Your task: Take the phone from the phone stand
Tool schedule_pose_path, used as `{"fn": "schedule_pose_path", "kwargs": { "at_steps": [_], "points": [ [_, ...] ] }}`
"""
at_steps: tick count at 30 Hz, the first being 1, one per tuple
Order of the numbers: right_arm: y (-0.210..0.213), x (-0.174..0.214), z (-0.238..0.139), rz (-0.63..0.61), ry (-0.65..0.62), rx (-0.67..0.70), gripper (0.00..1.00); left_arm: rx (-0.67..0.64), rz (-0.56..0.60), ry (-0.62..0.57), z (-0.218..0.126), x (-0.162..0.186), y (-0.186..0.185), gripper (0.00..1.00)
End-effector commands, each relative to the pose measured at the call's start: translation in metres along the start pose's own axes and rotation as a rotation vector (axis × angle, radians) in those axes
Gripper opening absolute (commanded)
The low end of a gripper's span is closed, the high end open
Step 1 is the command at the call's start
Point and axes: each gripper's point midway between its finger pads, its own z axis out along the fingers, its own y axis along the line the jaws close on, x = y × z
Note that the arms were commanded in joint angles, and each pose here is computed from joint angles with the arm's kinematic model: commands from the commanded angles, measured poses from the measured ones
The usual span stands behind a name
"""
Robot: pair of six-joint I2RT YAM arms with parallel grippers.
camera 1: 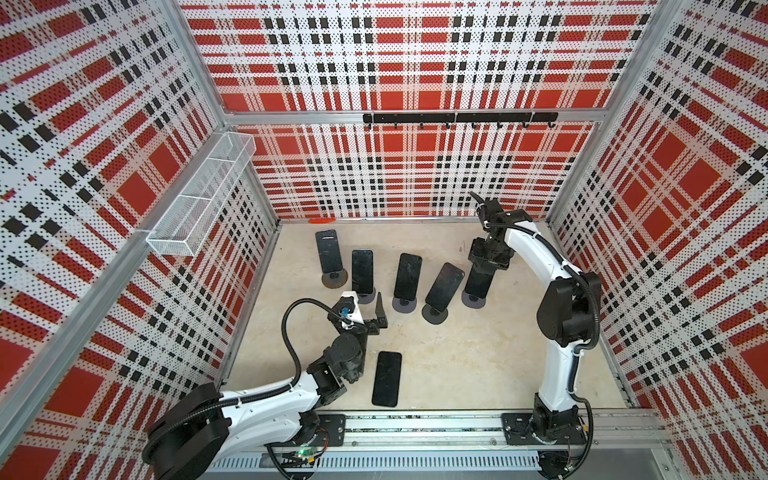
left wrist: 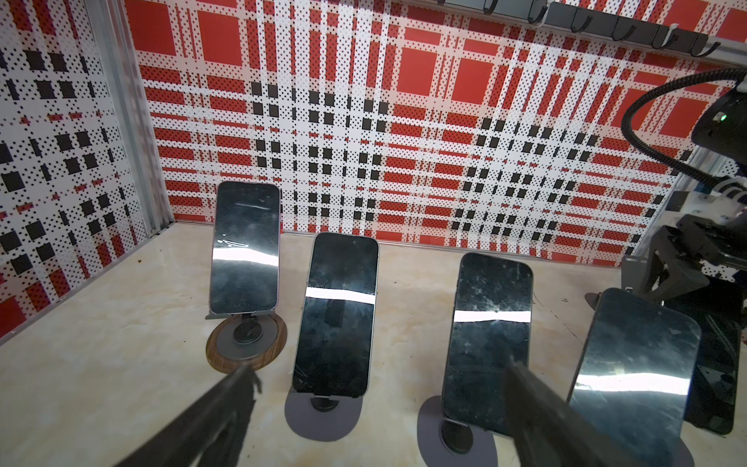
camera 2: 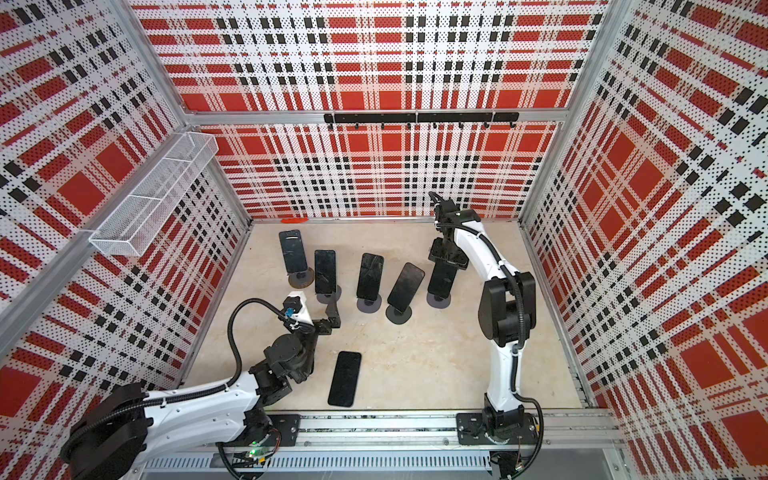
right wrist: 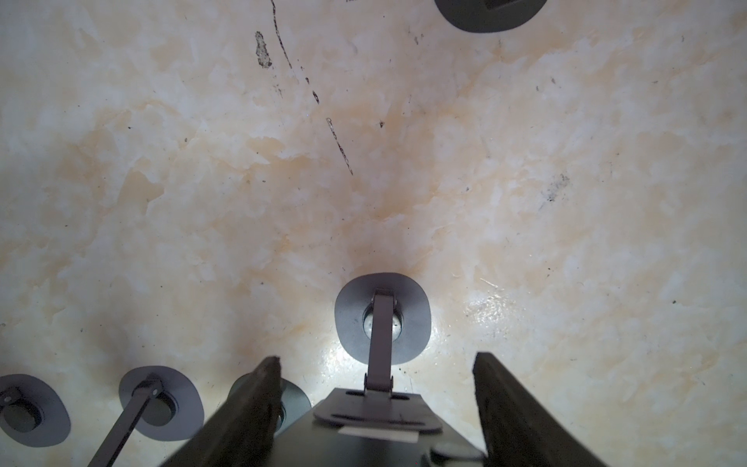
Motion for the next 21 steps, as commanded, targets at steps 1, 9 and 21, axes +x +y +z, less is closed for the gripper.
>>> {"fn": "schedule_pose_path", "kwargs": {
  "at_steps": [1,9,21],
  "points": [
    [0.003,-0.005,-0.026,-0.003,-0.046,-0.019,0.72,-0.008,-0.003,-0.008,-0.001,-0.002,0.002,0.98],
    [0.001,-0.011,-0.048,0.003,-0.102,-0.033,0.71,-0.016,-0.004,-0.007,0.0,-0.002,0.004,0.98],
    [-0.004,-0.013,-0.071,0.009,-0.147,-0.046,0.68,0.004,-0.009,-0.006,0.0,-0.002,0.001,0.98]
  ]
}}
